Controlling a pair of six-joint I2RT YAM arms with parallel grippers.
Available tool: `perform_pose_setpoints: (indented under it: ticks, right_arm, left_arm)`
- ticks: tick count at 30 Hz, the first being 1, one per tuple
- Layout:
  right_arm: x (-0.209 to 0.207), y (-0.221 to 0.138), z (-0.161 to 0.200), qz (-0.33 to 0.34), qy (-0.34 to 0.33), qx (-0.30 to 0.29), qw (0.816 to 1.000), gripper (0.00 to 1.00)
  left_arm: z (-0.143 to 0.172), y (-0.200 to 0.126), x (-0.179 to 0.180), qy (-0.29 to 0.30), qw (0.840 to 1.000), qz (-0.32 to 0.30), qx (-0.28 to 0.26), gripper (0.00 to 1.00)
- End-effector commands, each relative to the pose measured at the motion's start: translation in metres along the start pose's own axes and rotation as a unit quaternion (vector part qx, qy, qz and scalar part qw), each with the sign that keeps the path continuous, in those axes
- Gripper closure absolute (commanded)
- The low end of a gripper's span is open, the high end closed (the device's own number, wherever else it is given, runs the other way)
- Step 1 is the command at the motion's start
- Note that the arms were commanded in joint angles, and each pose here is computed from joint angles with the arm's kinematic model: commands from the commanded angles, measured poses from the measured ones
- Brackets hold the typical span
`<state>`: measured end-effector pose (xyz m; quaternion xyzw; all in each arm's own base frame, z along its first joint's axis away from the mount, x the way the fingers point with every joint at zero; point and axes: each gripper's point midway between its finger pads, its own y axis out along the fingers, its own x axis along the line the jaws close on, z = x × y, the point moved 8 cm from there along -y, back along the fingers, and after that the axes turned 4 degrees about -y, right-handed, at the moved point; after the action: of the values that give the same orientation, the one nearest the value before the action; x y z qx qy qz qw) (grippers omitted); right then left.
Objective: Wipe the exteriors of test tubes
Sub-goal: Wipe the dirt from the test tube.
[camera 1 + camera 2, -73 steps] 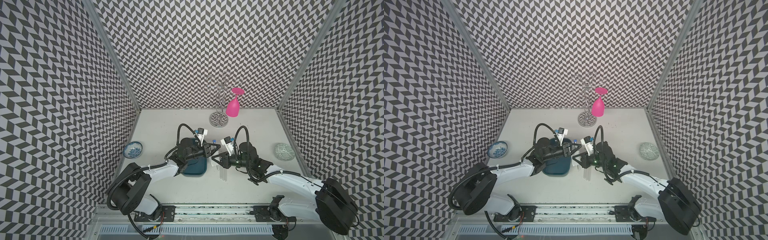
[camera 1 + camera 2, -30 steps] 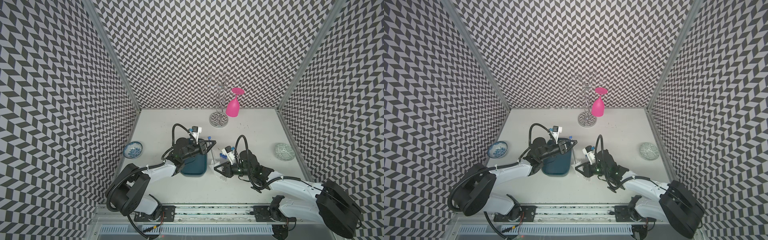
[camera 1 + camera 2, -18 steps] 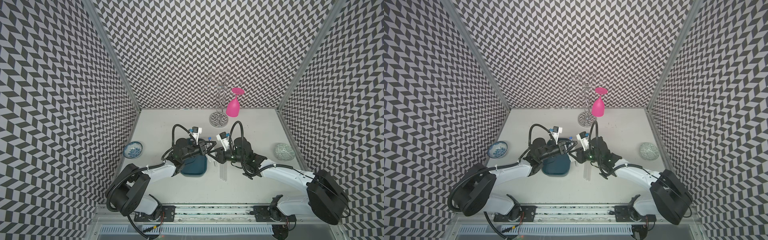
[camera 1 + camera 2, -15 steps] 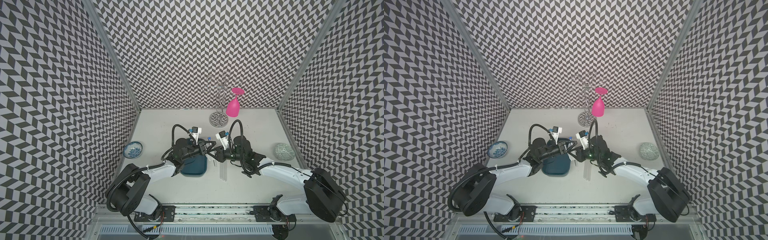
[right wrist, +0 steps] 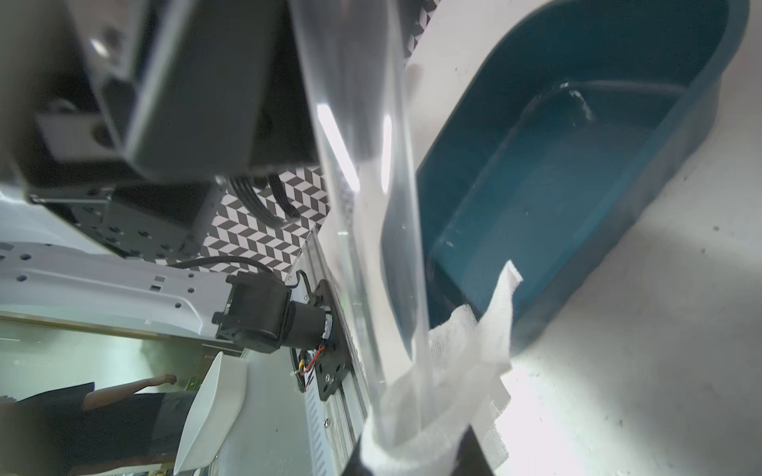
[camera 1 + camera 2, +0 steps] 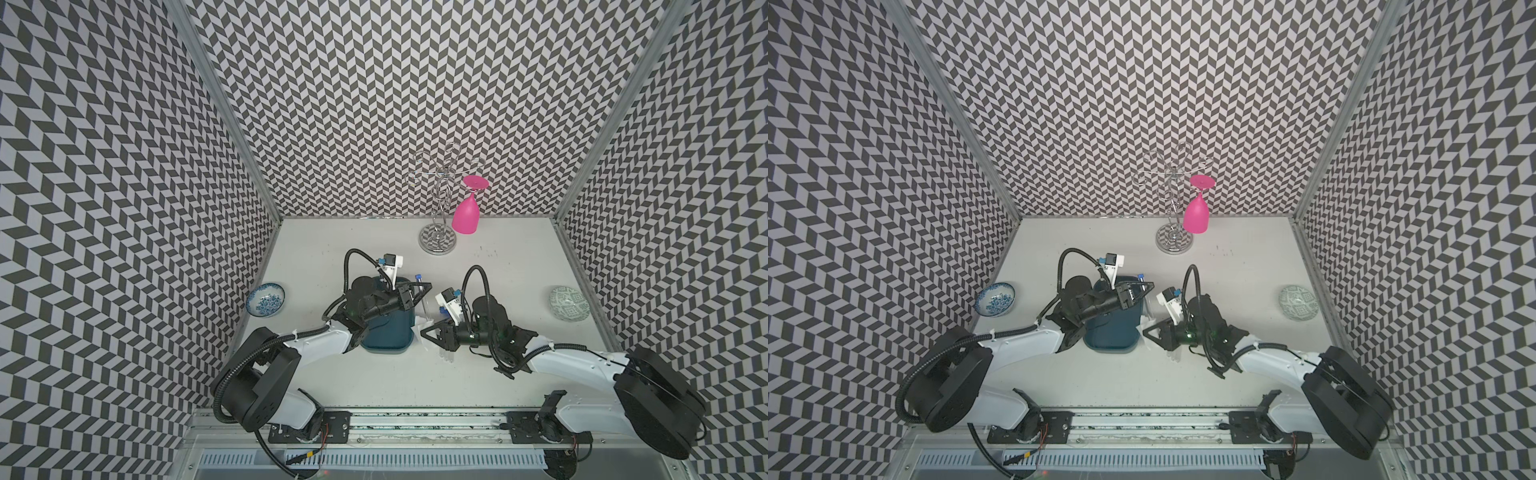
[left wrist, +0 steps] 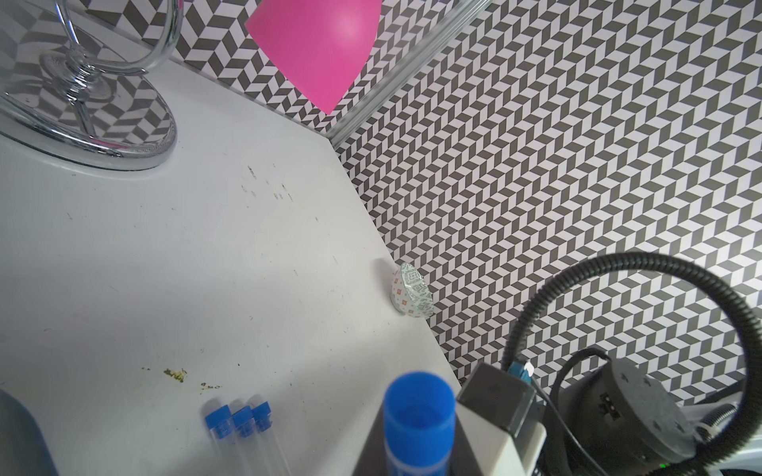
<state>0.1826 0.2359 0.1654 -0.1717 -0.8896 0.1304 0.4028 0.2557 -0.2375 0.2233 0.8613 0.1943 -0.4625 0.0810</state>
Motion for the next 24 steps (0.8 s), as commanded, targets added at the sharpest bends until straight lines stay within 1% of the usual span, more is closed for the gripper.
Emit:
perform_pose_setpoints:
  ticks: [1,8,11,14,16,18,24]
  right_arm:
    - [0.009,-0.004,-0.019,-0.008,-0.014,-0.045,0.999,0.81]
    - [0.019,0.007,-0.071,0.006,-0.071,-0.063,0.995,0.81]
    - [0.017,0.008,-0.090,0.004,-0.080,-0.076,0.994,0.81]
    - [0.012,0.011,-0.098,-0.005,-0.081,-0.076,0.994,0.81]
    - [0.010,0.013,-0.096,-0.008,-0.079,-0.072,0.994,0.81]
    - [0.010,0.014,-0.087,-0.014,-0.068,-0.064,0.995,0.81]
    - [0.010,0.005,-0.042,-0.020,-0.027,-0.047,0.998,0.81]
  left_arm:
    - [-0.003,-0.002,-0.010,0.007,1.000,0.020,-0.002,0.86]
    - [-0.001,-0.004,-0.011,0.005,1.000,0.019,0.000,0.86]
    - [-0.001,-0.004,-0.011,0.005,1.000,0.020,0.000,0.86]
    - [-0.001,-0.005,-0.011,0.006,1.000,0.020,-0.001,0.86]
    - [-0.002,-0.005,-0.012,0.006,1.000,0.020,-0.001,0.86]
    - [-0.002,-0.005,-0.012,0.008,1.000,0.021,-0.001,0.86]
    - [-0.001,-0.005,-0.011,0.007,1.000,0.019,-0.002,0.86]
